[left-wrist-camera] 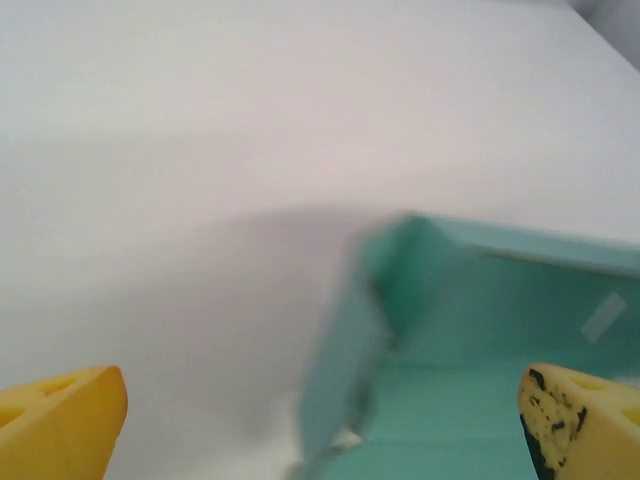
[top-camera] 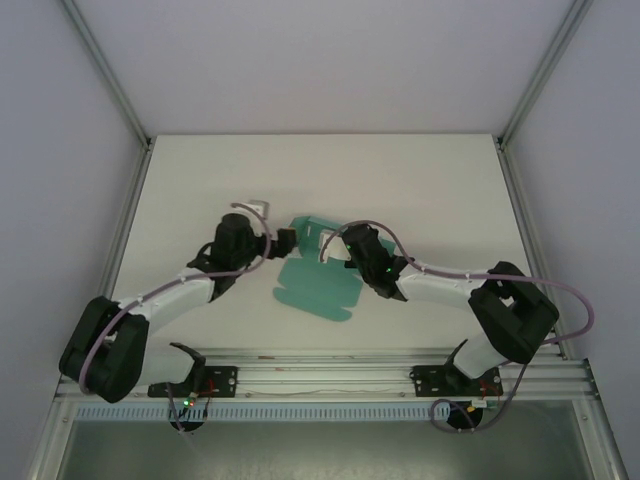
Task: Assemble paper box
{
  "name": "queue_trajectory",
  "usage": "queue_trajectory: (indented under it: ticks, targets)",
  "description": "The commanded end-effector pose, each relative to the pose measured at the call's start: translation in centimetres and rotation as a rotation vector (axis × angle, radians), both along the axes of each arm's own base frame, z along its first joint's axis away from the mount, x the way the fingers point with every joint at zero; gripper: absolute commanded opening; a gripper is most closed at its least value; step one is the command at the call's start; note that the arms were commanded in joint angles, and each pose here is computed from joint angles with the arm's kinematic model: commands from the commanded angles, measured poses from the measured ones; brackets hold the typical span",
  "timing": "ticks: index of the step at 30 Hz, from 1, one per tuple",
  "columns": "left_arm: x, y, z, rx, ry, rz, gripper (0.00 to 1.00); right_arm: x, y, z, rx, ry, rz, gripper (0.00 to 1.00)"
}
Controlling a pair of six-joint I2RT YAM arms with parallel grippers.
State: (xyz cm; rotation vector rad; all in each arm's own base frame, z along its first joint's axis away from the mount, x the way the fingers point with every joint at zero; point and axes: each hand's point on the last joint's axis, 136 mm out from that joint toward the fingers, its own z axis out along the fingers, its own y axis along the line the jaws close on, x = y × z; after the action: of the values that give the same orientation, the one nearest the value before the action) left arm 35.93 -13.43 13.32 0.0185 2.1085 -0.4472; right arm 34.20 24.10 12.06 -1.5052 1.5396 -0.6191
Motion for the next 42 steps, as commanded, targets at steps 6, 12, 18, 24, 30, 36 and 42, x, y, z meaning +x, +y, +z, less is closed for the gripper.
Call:
queue_trajectory:
  ticks: [6, 12, 18, 24, 30, 36, 42]
  targets:
    - [1.0, 3.4, -4.1, -0.095, 0.143, 0.068, 0.97, -0.7, -0.2, -1.5, -0.032, 0.034, 0.021, 0.0]
    - [1.1, -4.0, -3.2, -0.117, 0.051, -0.251, 0.84, -0.5, 0.4, -1.1, -0.028, 0.028, 0.031, 0.0]
    - [1.7, -7.0, -3.9, -0.054, 0.037, -0.342, 0.72, -0.7, 0.7, -0.7, -0.039, 0.032, 0.048, 0.0]
    - [2.4, -8.1, -4.6, -0.017, 0.025, -0.37, 0.62, -1.0, 1.1, -1.2, -0.055, 0.046, 0.066, 0.0]
    - [3.9, -8.3, -5.6, 0.032, 0.028, -0.328, 0.62, -1.5, 1.7, -2.0, -0.07, 0.082, 0.094, 0.0]
    - [5.4, -8.6, -5.7, 0.034, 0.022, -0.3, 0.51, -1.6, 2.0, -2.8, -0.082, 0.109, 0.102, 0.0]
    - [5.8, -9.9, -5.6, 0.053, -0.009, -0.33, 0.42, -1.8, 2.5, -2.9, -0.071, 0.138, 0.116, 0.0]
